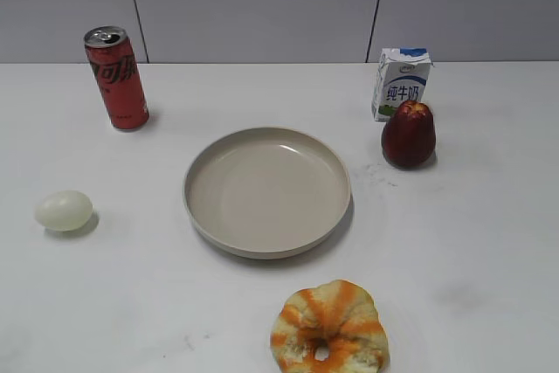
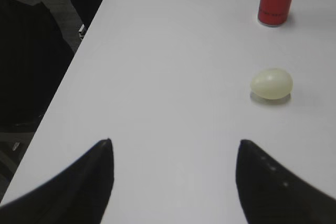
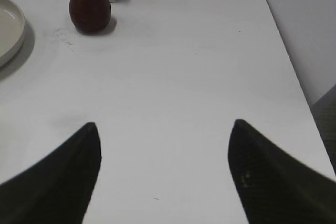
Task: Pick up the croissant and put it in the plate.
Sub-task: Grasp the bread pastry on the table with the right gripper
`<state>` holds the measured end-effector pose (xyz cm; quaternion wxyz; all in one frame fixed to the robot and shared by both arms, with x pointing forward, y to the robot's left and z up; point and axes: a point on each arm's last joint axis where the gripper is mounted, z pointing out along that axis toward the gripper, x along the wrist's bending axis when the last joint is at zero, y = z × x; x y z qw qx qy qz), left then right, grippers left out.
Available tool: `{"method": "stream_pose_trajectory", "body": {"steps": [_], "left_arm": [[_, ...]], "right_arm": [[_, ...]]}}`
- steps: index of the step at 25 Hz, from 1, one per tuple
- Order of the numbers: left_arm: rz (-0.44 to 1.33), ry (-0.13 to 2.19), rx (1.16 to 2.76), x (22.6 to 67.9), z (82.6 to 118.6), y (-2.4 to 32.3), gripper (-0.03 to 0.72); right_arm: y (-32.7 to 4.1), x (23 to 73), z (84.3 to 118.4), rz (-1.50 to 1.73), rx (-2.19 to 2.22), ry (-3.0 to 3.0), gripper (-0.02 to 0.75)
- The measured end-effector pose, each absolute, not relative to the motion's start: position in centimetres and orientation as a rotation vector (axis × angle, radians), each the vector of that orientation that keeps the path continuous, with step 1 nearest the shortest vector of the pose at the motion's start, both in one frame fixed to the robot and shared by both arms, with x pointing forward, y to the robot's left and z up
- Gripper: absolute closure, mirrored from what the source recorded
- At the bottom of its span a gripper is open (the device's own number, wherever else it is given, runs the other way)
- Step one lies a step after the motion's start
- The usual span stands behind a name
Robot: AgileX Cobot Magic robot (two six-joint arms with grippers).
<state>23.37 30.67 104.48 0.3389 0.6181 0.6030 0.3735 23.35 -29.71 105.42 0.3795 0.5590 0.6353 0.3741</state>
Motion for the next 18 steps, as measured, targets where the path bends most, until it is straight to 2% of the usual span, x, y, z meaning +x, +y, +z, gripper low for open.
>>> {"method": "stream_pose_trajectory", "body": {"steps": [12, 18], "left_arm": [[0.973, 1.57, 1.61, 23.4, 104.5, 30.7, 0.136], [0.973, 1.57, 1.61, 23.4, 104.5, 30.7, 0.136]], "right_arm": [[-29.7, 23.6, 105.4, 0.946, 1.438, 1.634, 0.167], [-29.0, 27.7, 105.8, 0.862, 1.624, 1.825, 0.167]]}}
